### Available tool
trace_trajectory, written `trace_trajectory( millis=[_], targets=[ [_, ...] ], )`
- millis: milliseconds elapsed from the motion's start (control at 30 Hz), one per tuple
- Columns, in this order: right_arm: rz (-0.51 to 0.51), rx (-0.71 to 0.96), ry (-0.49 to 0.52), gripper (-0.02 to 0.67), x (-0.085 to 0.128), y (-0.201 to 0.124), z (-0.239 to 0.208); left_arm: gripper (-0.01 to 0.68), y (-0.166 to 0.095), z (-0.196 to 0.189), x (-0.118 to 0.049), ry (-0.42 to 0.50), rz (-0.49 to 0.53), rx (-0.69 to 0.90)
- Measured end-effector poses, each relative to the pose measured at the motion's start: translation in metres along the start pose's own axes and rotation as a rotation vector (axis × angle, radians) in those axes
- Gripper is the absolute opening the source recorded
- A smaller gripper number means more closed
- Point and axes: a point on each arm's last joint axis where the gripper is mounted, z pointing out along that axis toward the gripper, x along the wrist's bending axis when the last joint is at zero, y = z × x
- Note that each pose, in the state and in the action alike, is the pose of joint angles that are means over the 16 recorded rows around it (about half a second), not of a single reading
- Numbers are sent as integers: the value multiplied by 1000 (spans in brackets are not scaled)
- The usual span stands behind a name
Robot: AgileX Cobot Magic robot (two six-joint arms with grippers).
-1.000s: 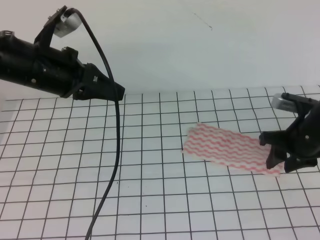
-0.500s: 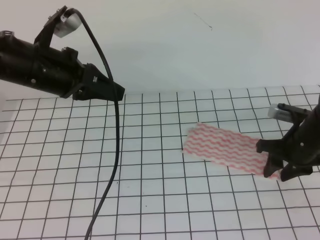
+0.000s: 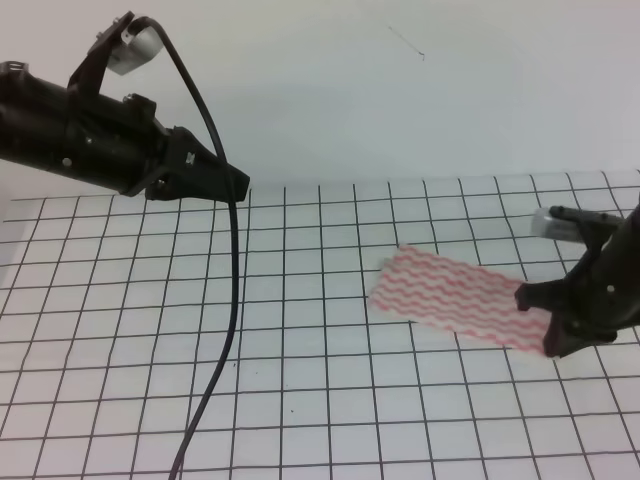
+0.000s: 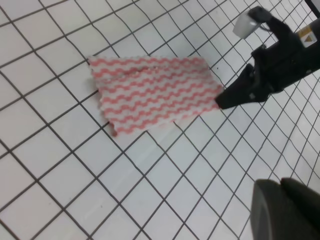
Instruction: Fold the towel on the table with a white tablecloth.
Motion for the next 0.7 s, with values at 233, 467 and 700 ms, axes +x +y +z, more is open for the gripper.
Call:
trace_trajectory(
  millis=[233, 467, 700],
  targets=[
    [-119, -35, -40, 9, 4, 12, -29, 0, 1, 0, 0, -4, -5, -11],
    [-209, -27, -83, 7, 5, 21, -47, 0, 8, 11, 2, -39, -21, -68],
    [-257, 23, -113, 6, 2, 21, -46, 0, 20, 50, 10, -111, -36, -92]
  ],
)
